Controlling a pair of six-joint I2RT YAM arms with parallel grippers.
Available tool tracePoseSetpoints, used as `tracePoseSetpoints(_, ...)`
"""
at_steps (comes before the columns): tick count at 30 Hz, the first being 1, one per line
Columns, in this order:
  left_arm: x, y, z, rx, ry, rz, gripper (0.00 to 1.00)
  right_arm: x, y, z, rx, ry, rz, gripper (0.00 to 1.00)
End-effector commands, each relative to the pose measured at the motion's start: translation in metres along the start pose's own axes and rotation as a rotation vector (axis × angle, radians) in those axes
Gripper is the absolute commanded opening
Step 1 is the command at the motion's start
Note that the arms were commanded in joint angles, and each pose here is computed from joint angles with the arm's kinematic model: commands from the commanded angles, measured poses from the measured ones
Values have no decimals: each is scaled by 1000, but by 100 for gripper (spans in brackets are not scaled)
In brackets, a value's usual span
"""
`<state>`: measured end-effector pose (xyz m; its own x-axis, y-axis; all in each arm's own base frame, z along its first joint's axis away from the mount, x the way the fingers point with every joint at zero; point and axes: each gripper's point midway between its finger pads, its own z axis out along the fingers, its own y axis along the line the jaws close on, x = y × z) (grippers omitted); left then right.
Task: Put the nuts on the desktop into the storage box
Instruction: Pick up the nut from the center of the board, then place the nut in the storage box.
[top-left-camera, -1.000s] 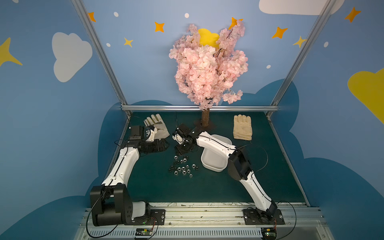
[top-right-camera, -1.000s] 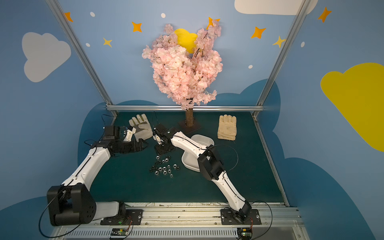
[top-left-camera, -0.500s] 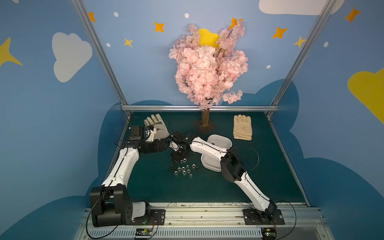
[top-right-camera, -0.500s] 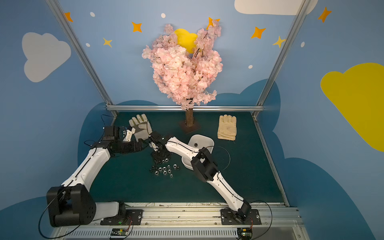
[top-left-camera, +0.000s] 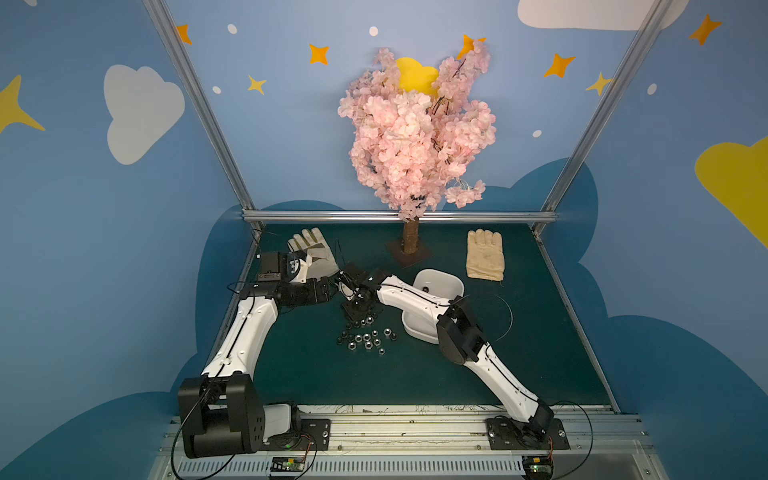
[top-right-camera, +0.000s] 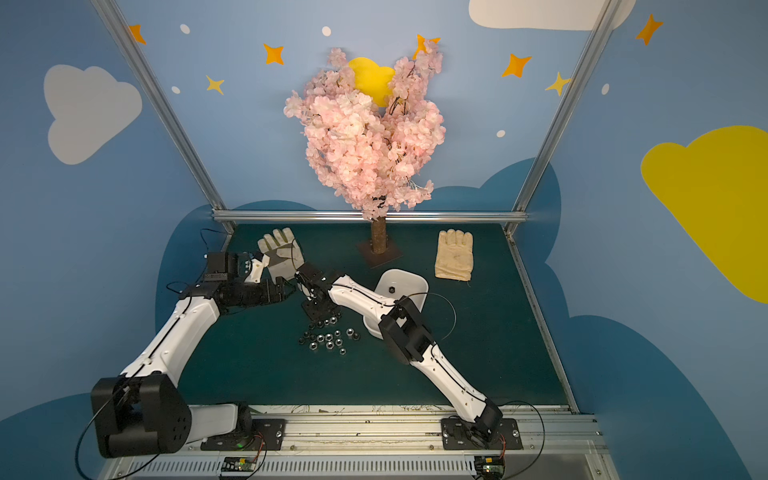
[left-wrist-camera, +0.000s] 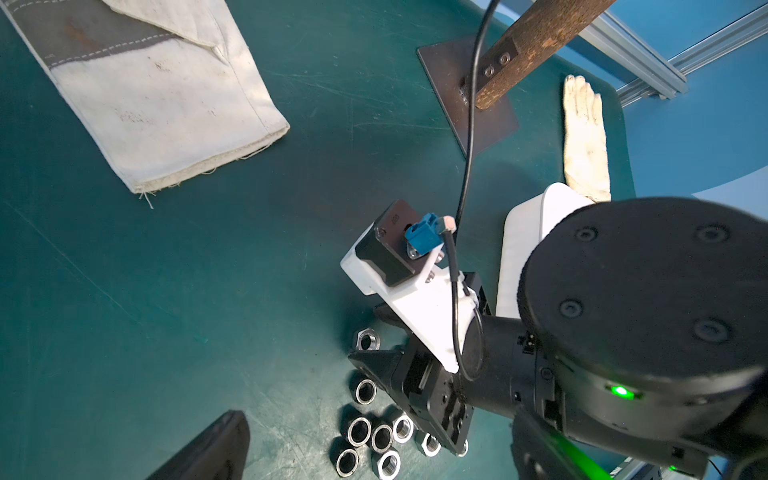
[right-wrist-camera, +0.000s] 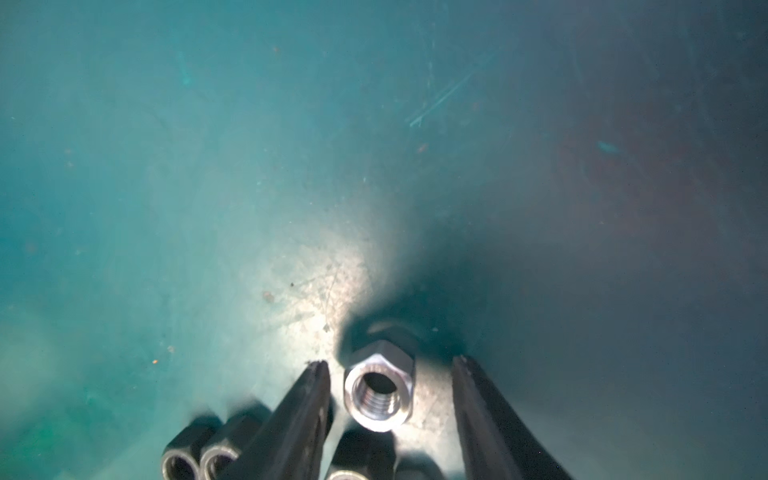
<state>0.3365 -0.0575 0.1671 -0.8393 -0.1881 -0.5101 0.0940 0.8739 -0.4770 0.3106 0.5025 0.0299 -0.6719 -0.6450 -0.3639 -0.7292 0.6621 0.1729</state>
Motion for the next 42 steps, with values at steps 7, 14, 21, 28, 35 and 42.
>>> tracePoseSetpoints(7, 0, -1, -5, -3, -20, 8, 100, 27, -7, 19, 90, 74, -48, 42)
tracePoseSetpoints(14, 1, -1, -4, 0, -18, 5, 100, 24, -28, 0, 177, 56, 59, 7)
tracePoseSetpoints(21, 1, -7, -3, 38, -14, 8, 100, -27, -54, -83, 131, -156, 183, 6)
tracePoseSetpoints(28, 3, -16, -3, 72, -17, 42, 100, -17, -130, -159, 213, -275, 338, 7)
tracePoseSetpoints(35, 6, -21, 1, 86, 2, 57, 100, 59, -196, -175, 328, -138, 481, 6)
tracePoseSetpoints(42, 7, -20, 3, 78, 9, 53, 100, 102, -203, -151, 311, 3, 503, 7)
